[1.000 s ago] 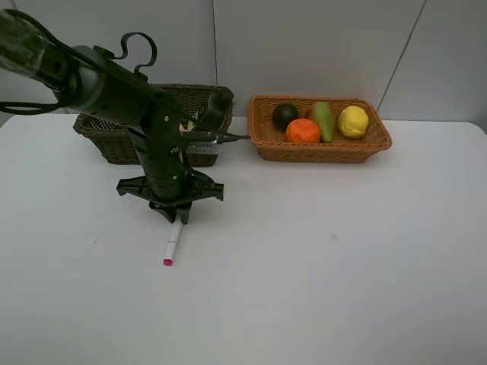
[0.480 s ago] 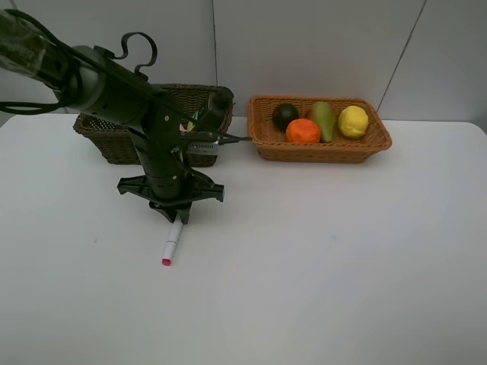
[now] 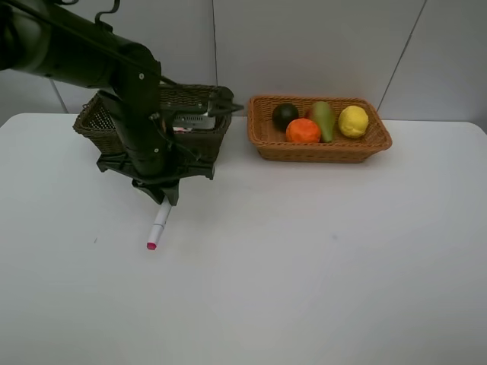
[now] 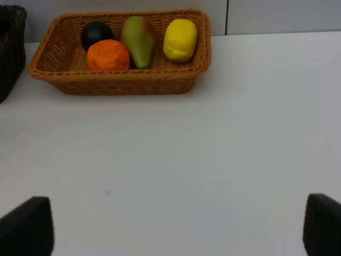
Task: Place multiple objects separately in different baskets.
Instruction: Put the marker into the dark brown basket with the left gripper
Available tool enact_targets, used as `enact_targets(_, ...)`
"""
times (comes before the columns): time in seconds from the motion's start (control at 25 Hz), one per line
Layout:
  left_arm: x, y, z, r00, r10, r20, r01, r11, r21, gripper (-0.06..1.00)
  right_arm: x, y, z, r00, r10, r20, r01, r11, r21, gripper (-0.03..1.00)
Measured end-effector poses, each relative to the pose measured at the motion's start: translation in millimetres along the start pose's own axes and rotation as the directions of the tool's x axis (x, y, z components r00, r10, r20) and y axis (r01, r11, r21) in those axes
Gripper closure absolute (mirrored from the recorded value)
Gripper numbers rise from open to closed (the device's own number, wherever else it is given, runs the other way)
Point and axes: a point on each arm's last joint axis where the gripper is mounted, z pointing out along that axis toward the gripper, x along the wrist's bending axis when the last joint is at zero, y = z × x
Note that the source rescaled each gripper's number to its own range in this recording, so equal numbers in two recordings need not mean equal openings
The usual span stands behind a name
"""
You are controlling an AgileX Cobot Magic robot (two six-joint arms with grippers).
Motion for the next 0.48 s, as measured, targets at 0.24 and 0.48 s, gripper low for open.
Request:
enact_targets(0.24,16.6,-2.4,-47.0,1.000,-0.018,0.014,0.019,0.999,-0.028,0.74,0.0,0.0,0.0,1.000,0.000,0.000,0.000,1.000,0.000,-0.01)
enact_targets(0.48,39.2,7.3,-85.0,0.999,0.011,0.034,-0.007,0.993,-0.115,0.74,0.0,0.0,0.0,1.000,0.000,0.000,0.000,1.000,0.000,-0.01)
